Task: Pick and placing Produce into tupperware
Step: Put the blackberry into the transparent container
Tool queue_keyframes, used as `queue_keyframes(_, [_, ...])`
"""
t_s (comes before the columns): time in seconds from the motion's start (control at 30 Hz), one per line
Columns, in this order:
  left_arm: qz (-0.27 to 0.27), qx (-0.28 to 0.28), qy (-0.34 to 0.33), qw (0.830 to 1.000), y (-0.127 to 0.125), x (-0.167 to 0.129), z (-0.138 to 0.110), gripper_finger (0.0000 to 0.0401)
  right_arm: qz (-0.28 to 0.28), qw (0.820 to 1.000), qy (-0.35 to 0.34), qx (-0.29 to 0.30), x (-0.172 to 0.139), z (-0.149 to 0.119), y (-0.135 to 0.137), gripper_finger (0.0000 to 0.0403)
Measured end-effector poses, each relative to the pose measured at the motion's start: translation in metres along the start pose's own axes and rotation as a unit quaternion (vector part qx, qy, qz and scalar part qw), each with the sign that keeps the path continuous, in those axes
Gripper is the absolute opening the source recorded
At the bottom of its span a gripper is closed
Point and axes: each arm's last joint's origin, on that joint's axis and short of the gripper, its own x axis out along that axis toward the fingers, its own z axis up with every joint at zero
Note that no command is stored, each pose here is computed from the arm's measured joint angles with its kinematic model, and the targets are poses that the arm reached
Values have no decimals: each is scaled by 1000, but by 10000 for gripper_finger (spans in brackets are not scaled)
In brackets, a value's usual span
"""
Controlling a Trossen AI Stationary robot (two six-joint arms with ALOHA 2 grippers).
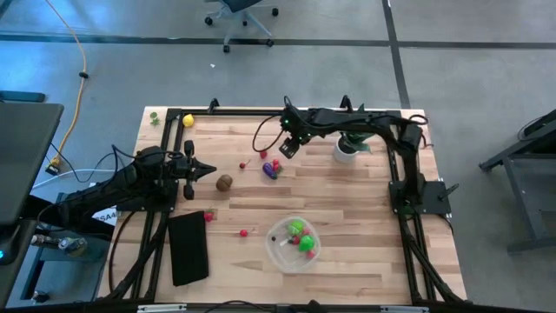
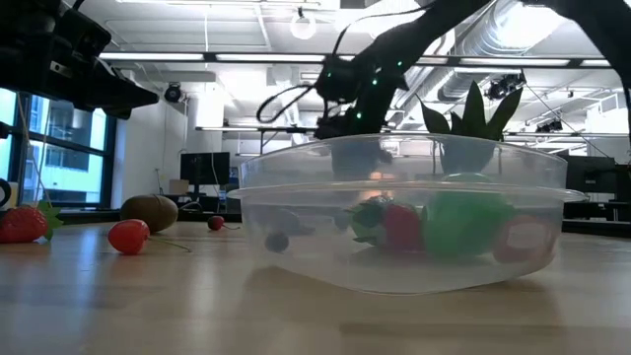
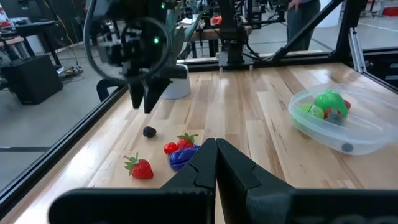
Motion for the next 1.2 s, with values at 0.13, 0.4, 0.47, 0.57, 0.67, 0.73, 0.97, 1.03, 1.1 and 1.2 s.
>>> queue_keyframes(0.13, [0, 0, 0, 1000, 0, 0, 0, 1, -3, 1000, 15, -1, 13, -2, 0, 206])
queue_keyframes(0.4, [0, 0, 0, 1000, 0, 0, 0, 1, -4, 999, 34, -5, 28, -6, 0, 229])
queue_keyframes(0.47, [0, 0, 0, 1000, 0, 0, 0, 1, -1, 999, 33, -11, 30, -6, 0, 229])
queue_keyframes(0.57, [0, 0, 0, 1000, 0, 0, 0, 1, 1, 999, 30, -15, 31, -5, 1, 229])
queue_keyframes(0.67, [0, 0, 0, 1000, 0, 0, 0, 1, 2, 1000, 27, -17, 31, -5, 1, 229])
queue_keyframes(0.73, [0, 0, 0, 1000, 0, 0, 0, 1, 2, 1000, 27, -17, 31, -5, 2, 229])
queue_keyframes(0.97, [0, 0, 0, 1000, 0, 0, 0, 1, 9, 999, 34, -20, 31, -7, 4, 229])
queue_keyframes(1.03, [0, 0, 0, 1000, 0, 0, 0, 1, 7, 999, 34, -20, 31, -7, 4, 228])
queue_keyframes(1.1, [0, 0, 0, 1000, 0, 0, 0, 1, 8, 999, 34, -21, 32, -7, 4, 227])
queue_keyframes(1.2, [0, 0, 0, 1000, 0, 0, 0, 1, 7, 999, 45, -25, 38, -10, 5, 221])
